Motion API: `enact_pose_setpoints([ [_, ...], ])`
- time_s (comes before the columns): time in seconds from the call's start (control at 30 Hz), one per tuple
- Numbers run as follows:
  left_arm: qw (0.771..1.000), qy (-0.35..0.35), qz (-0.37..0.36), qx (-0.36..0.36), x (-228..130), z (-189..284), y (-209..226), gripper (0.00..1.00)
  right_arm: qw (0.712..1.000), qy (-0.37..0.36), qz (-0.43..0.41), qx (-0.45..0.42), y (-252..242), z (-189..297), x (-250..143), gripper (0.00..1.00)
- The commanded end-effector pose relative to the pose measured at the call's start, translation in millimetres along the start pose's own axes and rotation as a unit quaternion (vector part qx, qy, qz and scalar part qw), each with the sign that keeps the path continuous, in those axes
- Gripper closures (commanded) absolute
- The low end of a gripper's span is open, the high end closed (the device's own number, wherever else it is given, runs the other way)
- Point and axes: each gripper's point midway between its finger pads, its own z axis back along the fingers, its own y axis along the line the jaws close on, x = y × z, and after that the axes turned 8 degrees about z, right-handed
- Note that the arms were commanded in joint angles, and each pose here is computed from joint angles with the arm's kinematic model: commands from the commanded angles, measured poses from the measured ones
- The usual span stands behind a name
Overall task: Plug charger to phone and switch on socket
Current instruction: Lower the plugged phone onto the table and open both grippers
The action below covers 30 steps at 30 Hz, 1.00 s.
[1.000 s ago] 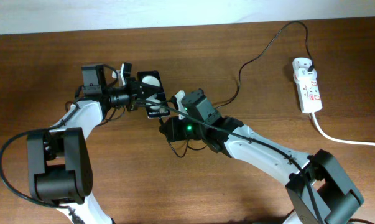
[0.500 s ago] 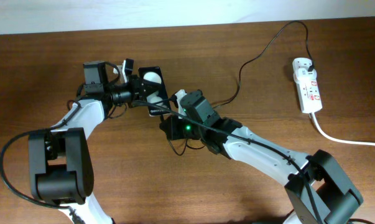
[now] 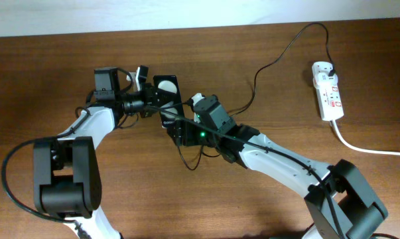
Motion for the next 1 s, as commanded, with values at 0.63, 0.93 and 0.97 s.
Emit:
enact_pose_setpoints([
  [0.63,0.945,-0.072,0.037,0.318,-23,0,99,1.0,0.947,0.128,-0.093,-0.28,-147,109,-48,0.01],
  [0.93,0.925,-0.068,-0.005,0.374,-40,-18,103,1.0,0.947,0.128,-0.093,-0.28,-147,109,-48,0.01],
  [0.97,0.92,-0.073,-0.011,0.385,-39,-19,105,1.0,0.947,0.128,-0.093,-0.28,-147,109,-48,0.01],
])
